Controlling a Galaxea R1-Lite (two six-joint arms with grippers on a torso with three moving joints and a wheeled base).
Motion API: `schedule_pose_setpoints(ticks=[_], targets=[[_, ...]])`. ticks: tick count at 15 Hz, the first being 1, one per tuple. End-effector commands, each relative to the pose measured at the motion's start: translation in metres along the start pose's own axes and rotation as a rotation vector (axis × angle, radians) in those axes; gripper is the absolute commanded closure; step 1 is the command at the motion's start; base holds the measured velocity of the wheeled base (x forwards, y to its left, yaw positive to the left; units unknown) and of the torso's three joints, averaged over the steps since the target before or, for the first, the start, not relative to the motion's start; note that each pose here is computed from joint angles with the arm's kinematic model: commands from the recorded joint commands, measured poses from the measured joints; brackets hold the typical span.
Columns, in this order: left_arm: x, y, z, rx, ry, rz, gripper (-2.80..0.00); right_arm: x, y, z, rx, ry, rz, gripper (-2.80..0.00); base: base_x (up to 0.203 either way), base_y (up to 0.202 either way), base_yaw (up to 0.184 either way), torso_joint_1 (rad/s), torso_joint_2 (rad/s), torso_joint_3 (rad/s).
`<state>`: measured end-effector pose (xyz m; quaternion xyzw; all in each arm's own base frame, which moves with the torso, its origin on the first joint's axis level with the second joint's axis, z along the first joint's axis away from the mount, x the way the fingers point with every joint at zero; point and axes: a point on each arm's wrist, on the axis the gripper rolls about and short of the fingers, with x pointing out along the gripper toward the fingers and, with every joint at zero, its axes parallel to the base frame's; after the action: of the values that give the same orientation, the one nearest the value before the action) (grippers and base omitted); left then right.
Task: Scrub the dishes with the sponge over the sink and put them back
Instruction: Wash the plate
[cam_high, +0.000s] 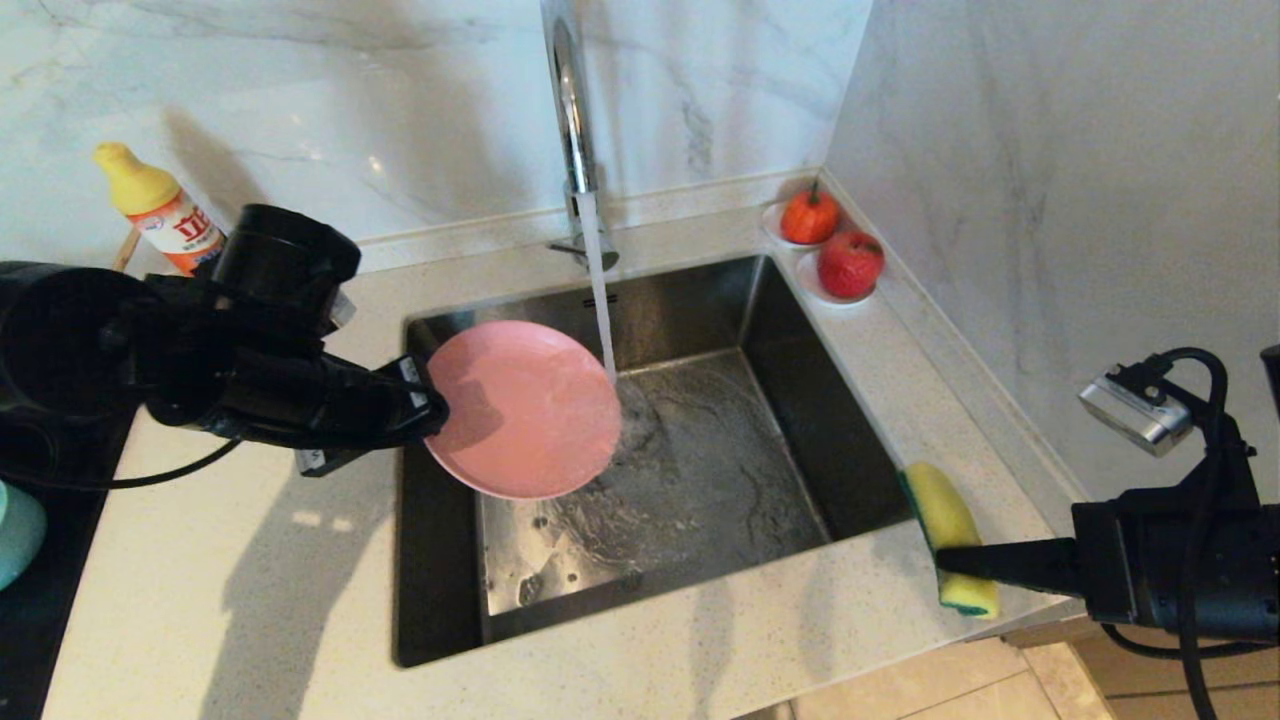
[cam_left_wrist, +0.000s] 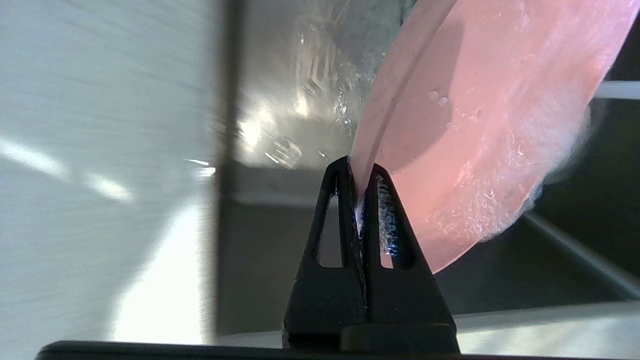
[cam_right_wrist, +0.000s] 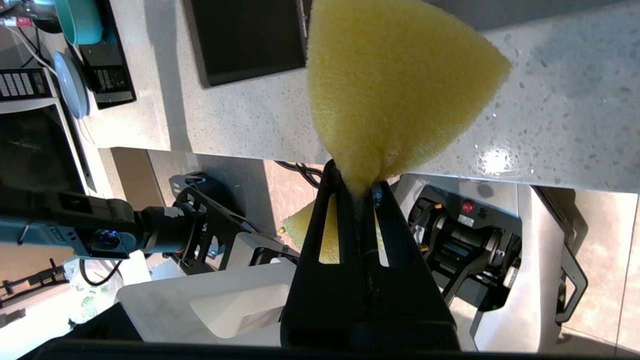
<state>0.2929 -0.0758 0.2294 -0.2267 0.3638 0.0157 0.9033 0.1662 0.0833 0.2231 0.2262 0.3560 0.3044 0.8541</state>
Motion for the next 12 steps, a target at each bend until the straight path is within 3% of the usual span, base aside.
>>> schedule_pose_setpoints(ticks=[1, 3, 6, 12], targets=[[-0.049, 0.009, -0.001, 0.051, -0.119, -0.001, 0.00, 0.000, 0.000, -0.001, 0.007, 0.006, 0.000, 0.00, 0.000, 0.000, 0.000, 0.000, 0.00, 0.000], [-0.063, 0.016, -0.008, 0.116, -0.208, -0.001, 0.00, 0.003, -0.003, -0.003, 0.015, 0.019, -0.009, 0.00, 0.000, 0.000, 0.000, 0.000, 0.00, 0.000], [-0.053, 0.022, -0.013, 0.214, -0.370, 0.050, 0.00, 0.004, -0.006, -0.007, 0.022, 0.031, -0.019, 0.00, 0.000, 0.000, 0.000, 0.000, 0.00, 0.000], [-0.039, 0.024, -0.016, 0.279, -0.605, -0.006, 0.00, 0.007, -0.010, -0.013, 0.027, 0.052, -0.028, 0.00, 0.000, 0.000, 0.000, 0.000, 0.00, 0.000]])
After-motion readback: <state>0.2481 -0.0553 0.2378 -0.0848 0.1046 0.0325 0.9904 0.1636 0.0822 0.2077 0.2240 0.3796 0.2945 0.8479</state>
